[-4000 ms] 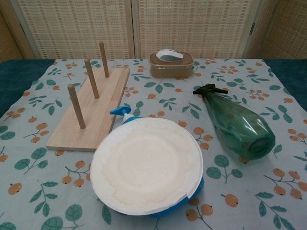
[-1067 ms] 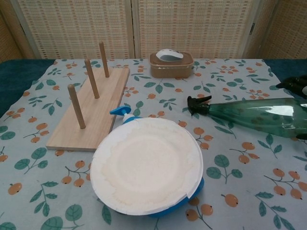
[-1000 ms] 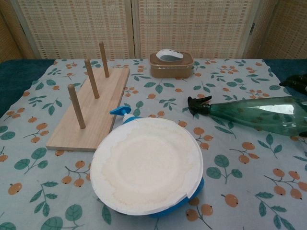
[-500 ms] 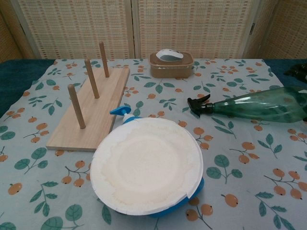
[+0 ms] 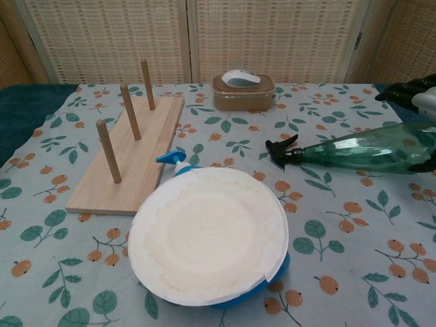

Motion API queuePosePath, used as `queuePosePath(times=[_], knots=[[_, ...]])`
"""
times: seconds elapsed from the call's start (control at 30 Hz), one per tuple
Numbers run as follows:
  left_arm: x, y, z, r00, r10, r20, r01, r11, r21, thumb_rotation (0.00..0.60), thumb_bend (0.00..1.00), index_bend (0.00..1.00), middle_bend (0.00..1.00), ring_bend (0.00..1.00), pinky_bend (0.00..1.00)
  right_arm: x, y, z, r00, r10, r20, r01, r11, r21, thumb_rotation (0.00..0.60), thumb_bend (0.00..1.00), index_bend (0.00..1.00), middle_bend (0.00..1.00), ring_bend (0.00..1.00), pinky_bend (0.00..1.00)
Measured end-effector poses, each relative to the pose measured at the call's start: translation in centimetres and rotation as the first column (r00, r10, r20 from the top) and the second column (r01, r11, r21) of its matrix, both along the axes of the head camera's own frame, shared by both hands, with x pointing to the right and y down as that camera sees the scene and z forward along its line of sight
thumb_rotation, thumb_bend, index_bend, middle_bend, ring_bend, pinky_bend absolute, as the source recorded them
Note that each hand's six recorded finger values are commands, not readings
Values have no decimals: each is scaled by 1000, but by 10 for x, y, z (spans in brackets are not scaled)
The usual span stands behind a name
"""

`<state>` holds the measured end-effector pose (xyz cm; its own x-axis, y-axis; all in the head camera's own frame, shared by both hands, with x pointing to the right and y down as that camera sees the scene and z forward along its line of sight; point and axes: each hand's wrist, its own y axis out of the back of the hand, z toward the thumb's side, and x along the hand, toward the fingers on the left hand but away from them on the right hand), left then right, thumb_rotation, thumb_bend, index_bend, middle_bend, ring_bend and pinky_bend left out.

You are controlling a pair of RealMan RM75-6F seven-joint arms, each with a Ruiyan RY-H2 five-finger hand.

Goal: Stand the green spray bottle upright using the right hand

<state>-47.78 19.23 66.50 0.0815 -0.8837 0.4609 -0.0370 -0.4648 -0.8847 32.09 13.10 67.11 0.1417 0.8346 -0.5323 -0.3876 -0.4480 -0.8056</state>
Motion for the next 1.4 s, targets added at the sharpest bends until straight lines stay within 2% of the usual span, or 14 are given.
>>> queuePosePath(times=[0.1,0.27,0.33,0.47,0.67,0.93,1.23,1.4], knots=[[2,1,-1,1000,7,-6,-7,1000,1,600,192,0,0,0,0,-21,-1,-20,1000,-2,27,2,1000,-4,600,0,10,37,0,0],[1,1,0,1000,5,-12,-5,1000,-9,600,190,0,0,0,0,-48,-7,-27,998,-18,65,17,1000,20,600,0,174,186,36,0],[0,0,1,1000,2,-13,-2,1000,-13,600,191,0,0,0,0,-53,-13,-20,998,-18,61,16,999,42,600,0,221,213,51,0],[-1,0,0,1000,1,-16,-1,1000,-11,600,191,0,0,0,0,-61,-23,5,999,-7,33,4,998,66,600,0,250,246,73,0],[-2,-1,2,1000,0,-13,0,1000,-17,600,191,0,0,0,0,-84,-34,40,1000,8,13,-9,999,46,600,0,281,262,77,0],[-2,-1,3,1000,-3,-22,2,1000,-19,600,191,0,0,0,0,-104,-34,57,1000,2,11,-2,1000,24,600,0,378,311,110,0],[0,-1,1,999,2,-41,-3,1000,-23,600,191,0,0,0,0,-111,-30,84,998,34,-59,-35,999,-15,600,0,391,320,118,0],[0,0,1,999,-2,-45,1,1000,-25,600,191,0,0,0,0,-116,-33,88,998,41,-55,-41,999,-9,600,0,399,321,122,0]])
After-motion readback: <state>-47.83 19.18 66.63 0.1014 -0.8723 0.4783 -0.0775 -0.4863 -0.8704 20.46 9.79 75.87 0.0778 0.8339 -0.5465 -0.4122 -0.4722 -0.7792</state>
